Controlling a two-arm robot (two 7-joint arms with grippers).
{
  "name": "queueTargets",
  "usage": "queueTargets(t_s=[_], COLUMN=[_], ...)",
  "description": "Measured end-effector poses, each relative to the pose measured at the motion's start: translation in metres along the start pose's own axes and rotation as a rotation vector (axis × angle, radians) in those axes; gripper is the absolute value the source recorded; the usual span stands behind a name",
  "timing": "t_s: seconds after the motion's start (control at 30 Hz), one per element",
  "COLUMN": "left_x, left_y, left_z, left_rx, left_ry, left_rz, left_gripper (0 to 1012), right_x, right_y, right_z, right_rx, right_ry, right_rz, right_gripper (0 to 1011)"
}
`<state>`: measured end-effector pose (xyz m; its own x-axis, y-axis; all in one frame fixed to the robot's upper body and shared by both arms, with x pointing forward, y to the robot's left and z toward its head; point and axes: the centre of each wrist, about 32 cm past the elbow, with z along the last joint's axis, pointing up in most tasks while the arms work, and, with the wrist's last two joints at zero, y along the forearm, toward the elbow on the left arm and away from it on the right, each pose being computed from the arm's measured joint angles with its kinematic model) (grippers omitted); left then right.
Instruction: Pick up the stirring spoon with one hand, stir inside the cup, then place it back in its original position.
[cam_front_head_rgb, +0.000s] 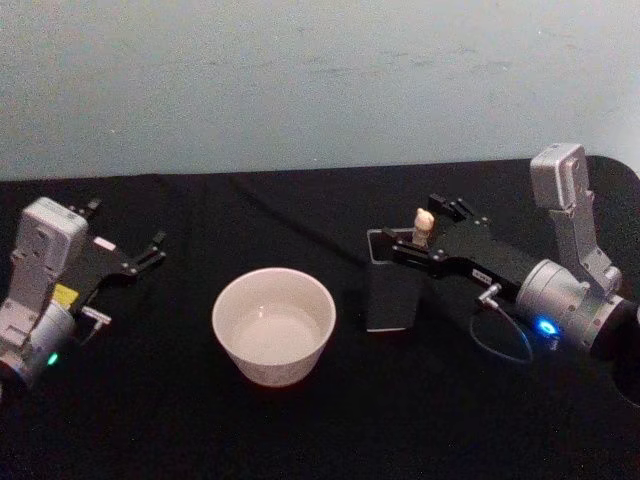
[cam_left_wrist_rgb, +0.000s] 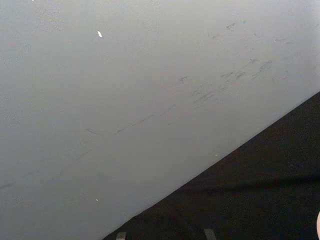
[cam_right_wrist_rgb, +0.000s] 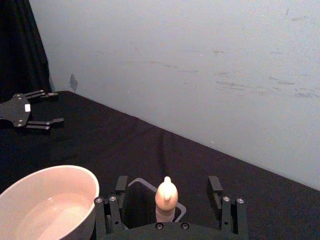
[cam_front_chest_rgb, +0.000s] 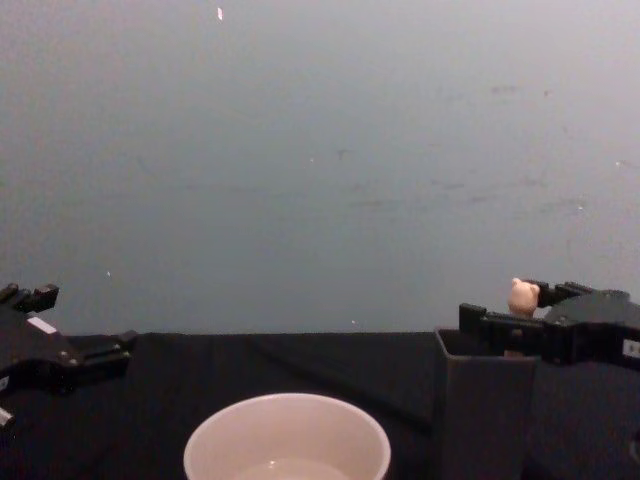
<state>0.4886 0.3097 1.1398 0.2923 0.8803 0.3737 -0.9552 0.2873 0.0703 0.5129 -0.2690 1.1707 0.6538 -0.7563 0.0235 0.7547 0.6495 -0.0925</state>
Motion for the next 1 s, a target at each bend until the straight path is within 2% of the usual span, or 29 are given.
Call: queueTargets(t_s=[0.17,0.4,0.57,0.63,0.93,1.0], left_x=[0.0,0.0,0.0,0.0,0.0,0.0], left_y=[0.0,0.0,0.0,0.0,0.0,0.0], left_z=[0.0,0.0,0.0,0.0,0.0,0.0], left_rx=[0.0,0.0,0.0,0.0,0.0,0.0], left_ry=[0.0,0.0,0.0,0.0,0.0,0.0], left_rz=[0.0,0.0,0.0,0.0,0.0,0.0], left_gripper=[1001,1001,1001,1001,1001,1001], right_x=[-0.0001,-0.0002,-0.0003,-0.0003,-0.0004,-0.0004], right_y=[-0.0005,-0.0008,-0.001,-0.001,-0.0013,-0.0013], right_z=[-0.0002,-0.0001,-0.0001,-0.0001,-0.0002,-0.0002], right_rx=[0.0,0.002,0.002,0.003,0.003,0.003], right_ry=[0.0,0.0,0.0,0.0,0.0,0.001], right_rz=[0.0,0.0,0.0,0.0,0.0,0.0], right_gripper=[991,835,648,627,305,269])
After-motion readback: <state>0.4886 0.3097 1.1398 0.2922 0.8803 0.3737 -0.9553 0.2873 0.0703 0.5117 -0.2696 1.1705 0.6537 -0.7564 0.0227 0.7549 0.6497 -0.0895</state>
